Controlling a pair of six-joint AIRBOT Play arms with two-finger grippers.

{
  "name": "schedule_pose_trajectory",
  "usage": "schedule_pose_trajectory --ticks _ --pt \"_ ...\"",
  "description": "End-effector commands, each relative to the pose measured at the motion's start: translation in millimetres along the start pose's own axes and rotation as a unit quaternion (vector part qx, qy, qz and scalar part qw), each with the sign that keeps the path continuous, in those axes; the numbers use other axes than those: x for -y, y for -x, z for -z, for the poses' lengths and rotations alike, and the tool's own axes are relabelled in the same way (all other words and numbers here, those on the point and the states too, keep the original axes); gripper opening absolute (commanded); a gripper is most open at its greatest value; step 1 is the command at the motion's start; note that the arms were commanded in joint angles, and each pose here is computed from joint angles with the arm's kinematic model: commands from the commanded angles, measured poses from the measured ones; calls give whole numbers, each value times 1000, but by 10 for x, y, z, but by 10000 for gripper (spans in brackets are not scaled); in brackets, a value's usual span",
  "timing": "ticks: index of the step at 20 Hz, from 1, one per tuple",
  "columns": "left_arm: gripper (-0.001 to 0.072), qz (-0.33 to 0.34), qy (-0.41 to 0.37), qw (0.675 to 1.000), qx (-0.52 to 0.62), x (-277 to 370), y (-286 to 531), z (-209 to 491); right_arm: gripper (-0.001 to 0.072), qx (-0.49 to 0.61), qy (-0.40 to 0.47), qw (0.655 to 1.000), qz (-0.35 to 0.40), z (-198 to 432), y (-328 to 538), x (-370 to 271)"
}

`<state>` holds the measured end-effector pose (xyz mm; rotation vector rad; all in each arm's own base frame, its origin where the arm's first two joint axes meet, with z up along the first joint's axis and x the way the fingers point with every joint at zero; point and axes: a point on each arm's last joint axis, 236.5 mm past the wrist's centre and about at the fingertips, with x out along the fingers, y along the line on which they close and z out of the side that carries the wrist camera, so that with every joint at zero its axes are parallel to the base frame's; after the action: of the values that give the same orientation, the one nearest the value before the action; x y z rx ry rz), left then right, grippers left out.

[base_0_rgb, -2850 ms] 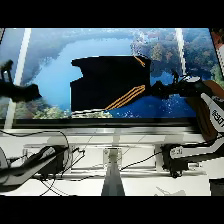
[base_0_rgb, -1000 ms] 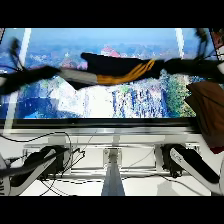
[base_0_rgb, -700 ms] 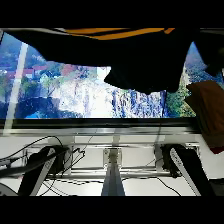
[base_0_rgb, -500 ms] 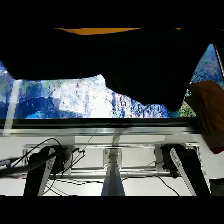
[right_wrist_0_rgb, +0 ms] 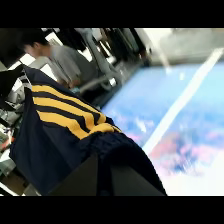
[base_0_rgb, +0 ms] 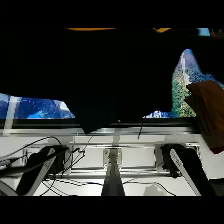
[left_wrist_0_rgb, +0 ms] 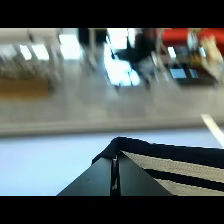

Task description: Fold the clothes and pants, and hang the long-sleeved shirts on hangers.

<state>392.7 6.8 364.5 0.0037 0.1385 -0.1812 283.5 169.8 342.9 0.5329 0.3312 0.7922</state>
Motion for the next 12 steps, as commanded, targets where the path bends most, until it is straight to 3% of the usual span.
schedule_pose_trajectory --ticks 1,5,8,12 --pt "3 111 44 976 -181 431 -994 1315 38 -81 -83 990 74 687 -607 1019" --pt "2 141 111 941 -288 858 -1623 2376 39 -105 -112 971 181 1055 -994 2141" --pt "2 142 122 936 -300 836 -1568 2399 39 -100 -140 961 218 1050 -874 2555" --pt "2 187 100 916 -341 1023 -1004 2209 38 -105 -115 946 283 980 -473 3011"
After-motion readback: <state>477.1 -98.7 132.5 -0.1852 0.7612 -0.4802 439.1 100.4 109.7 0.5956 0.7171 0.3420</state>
